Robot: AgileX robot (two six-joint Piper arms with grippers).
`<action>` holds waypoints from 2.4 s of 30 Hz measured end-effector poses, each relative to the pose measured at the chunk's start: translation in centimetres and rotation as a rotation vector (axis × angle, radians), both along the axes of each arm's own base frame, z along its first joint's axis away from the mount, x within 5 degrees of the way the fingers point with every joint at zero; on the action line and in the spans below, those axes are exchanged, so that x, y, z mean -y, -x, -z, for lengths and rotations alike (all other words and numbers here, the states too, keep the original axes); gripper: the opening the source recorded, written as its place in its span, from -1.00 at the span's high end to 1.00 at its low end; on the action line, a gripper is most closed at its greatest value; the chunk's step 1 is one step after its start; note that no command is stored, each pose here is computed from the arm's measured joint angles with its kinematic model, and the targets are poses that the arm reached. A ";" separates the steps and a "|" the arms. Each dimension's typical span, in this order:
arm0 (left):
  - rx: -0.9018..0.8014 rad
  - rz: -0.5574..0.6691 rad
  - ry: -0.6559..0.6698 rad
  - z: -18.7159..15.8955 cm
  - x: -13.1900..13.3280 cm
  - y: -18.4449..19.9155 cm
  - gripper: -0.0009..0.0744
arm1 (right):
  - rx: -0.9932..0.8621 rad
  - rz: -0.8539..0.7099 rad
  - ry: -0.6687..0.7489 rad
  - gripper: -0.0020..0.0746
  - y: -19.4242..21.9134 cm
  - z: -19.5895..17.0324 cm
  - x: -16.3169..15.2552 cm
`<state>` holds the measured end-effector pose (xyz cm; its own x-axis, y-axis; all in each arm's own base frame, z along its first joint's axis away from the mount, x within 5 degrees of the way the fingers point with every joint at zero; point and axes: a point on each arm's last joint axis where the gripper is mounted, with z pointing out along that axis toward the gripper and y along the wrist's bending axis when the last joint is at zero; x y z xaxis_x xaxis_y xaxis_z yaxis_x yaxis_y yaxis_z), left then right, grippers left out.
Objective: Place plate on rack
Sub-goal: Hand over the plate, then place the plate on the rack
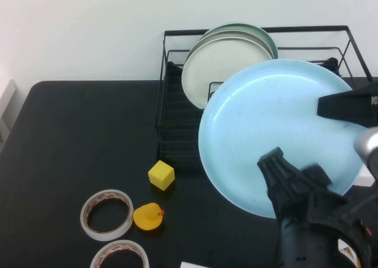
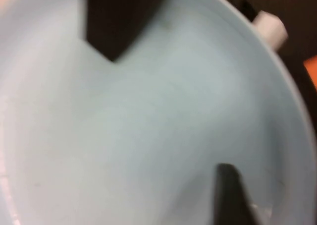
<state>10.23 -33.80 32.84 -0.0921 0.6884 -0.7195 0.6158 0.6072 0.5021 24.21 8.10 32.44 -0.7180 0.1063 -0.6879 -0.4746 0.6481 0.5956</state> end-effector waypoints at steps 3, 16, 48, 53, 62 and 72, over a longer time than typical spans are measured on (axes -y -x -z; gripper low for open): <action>0.019 -0.058 0.069 -0.5 -0.2 -0.3 -0.22 | 0.050 -0.018 0.009 0.67 -0.1 -0.4 -0.1; -0.094 -0.124 0.440 -7.3 -5.6 0.5 0.53 | 0.433 -0.030 0.261 0.67 -1.7 -5.9 0.6; -0.367 -0.217 1.139 -4.2 -26.6 3.0 0.98 | 1.059 -0.504 0.628 0.67 -15.7 -7.4 -1.4; -0.321 -0.337 1.104 -3.0 -27.6 2.5 0.98 | 1.062 -0.559 0.619 0.67 -18.1 -5.4 -1.8; -0.293 -0.506 1.062 -0.4 -29.7 2.2 0.98 | 1.117 -0.576 0.634 0.67 -22.1 -3.5 -2.7; -0.363 -0.501 1.165 1.9 -30.9 2.5 0.98 | 1.083 -0.621 0.563 0.67 -24.5 -0.5 -4.5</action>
<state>7.77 -2.85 30.94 -0.4660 -0.4787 -0.7441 0.1871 0.7687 -0.6117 48.70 12.60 32.92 0.3751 -0.5114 -0.7732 -0.8286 0.1889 -0.5270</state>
